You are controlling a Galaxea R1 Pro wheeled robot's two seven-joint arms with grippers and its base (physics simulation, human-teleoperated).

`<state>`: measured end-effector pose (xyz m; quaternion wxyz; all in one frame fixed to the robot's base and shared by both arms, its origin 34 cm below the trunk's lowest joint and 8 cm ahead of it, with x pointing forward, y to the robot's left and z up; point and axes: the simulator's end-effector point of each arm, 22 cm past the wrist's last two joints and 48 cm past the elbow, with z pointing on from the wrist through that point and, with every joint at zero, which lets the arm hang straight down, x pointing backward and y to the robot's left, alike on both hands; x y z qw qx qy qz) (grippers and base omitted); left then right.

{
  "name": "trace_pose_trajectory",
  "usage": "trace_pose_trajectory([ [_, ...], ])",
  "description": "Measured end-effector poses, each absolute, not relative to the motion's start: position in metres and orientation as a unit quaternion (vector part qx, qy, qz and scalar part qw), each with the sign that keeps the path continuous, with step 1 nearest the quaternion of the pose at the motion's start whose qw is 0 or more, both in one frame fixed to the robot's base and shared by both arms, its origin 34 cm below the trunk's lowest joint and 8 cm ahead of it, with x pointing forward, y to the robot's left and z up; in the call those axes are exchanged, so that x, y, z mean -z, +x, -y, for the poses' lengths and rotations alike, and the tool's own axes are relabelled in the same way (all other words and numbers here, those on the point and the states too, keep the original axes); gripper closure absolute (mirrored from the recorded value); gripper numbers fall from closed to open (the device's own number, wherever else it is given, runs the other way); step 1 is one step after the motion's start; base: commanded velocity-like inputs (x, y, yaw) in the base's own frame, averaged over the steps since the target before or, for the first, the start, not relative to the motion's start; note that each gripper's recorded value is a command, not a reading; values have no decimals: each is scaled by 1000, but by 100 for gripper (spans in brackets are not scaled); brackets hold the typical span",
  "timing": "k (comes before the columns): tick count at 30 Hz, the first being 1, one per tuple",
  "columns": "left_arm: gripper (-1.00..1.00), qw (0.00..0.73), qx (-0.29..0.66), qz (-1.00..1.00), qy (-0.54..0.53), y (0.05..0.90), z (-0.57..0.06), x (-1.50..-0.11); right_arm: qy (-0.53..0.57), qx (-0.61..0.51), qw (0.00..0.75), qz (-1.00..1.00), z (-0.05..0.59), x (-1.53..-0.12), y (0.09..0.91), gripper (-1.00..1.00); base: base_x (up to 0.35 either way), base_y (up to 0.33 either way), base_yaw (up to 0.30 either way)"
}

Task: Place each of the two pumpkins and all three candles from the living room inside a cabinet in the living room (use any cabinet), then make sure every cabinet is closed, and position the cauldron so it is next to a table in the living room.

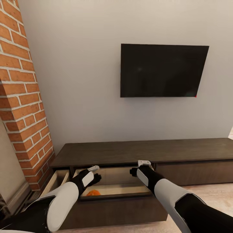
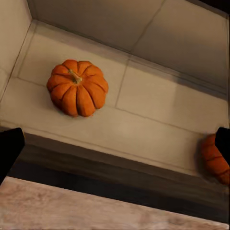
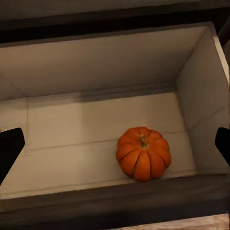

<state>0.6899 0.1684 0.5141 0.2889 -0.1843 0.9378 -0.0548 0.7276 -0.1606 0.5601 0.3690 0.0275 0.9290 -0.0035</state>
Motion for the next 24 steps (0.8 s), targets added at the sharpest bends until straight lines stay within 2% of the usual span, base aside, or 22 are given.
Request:
trace_pose_trajectory([
  [6,-100,211,23,-961,-180,677,-178,-543,22,15,338,-941,198,-585,733,-100,0,0,0],
  [10,-100,182,40,-967,-174,680,-177,-578,21,19,312,-950,232,-613,735,-100,0,0,0],
  [15,-100,183,44,-968,-165,688,-181,-609,50,24,275,-960,282,-630,727,-100,0,0,0],
  [24,-100,191,46,-966,-169,696,-182,-633,49,13,280,-959,283,-671,735,-100,0,0,0],
])
